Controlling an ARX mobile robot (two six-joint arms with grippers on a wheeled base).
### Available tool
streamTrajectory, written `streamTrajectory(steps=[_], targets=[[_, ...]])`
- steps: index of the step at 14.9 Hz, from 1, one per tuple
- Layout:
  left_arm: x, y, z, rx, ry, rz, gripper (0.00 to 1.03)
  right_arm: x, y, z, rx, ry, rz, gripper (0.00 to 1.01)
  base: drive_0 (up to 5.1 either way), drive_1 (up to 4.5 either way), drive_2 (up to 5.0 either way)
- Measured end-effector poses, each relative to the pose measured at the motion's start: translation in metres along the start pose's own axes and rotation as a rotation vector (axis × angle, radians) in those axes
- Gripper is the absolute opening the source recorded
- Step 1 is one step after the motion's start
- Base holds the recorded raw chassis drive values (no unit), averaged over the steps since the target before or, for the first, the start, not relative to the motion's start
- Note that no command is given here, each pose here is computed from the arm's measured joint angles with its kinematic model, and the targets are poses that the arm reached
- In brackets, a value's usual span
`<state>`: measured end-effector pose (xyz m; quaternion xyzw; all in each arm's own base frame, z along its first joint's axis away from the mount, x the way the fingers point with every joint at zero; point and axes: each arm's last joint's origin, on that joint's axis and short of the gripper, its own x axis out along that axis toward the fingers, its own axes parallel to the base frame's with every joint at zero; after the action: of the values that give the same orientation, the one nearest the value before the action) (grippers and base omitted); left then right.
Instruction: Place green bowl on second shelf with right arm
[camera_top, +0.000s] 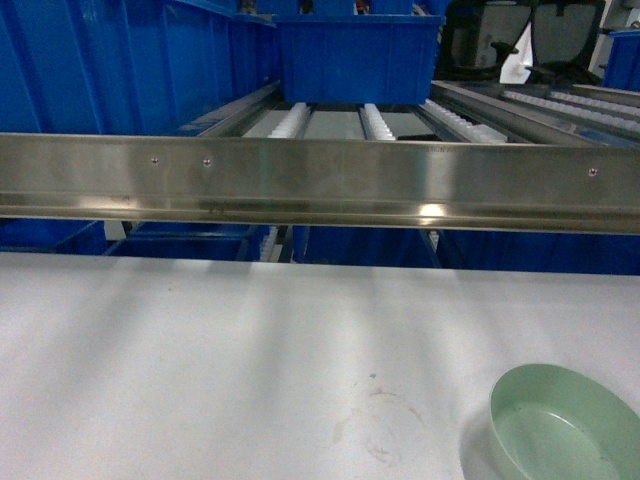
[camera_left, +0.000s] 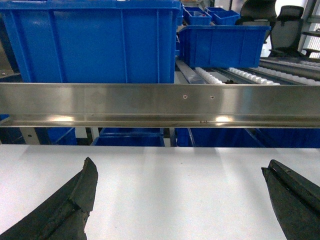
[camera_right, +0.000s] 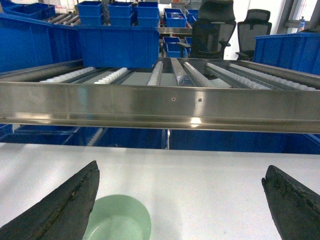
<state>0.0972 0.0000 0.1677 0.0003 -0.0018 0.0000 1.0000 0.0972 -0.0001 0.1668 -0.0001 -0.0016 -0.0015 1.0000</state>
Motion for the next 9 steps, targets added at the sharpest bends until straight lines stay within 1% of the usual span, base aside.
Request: streamTrajectory(steps=[9], targets=[[0.0,0.0,0.0,0.0,0.0,0.0,0.98,0.0,0.0,0.0,0.0,0.0,0.0,0.98,0.0,0.0,0.0]])
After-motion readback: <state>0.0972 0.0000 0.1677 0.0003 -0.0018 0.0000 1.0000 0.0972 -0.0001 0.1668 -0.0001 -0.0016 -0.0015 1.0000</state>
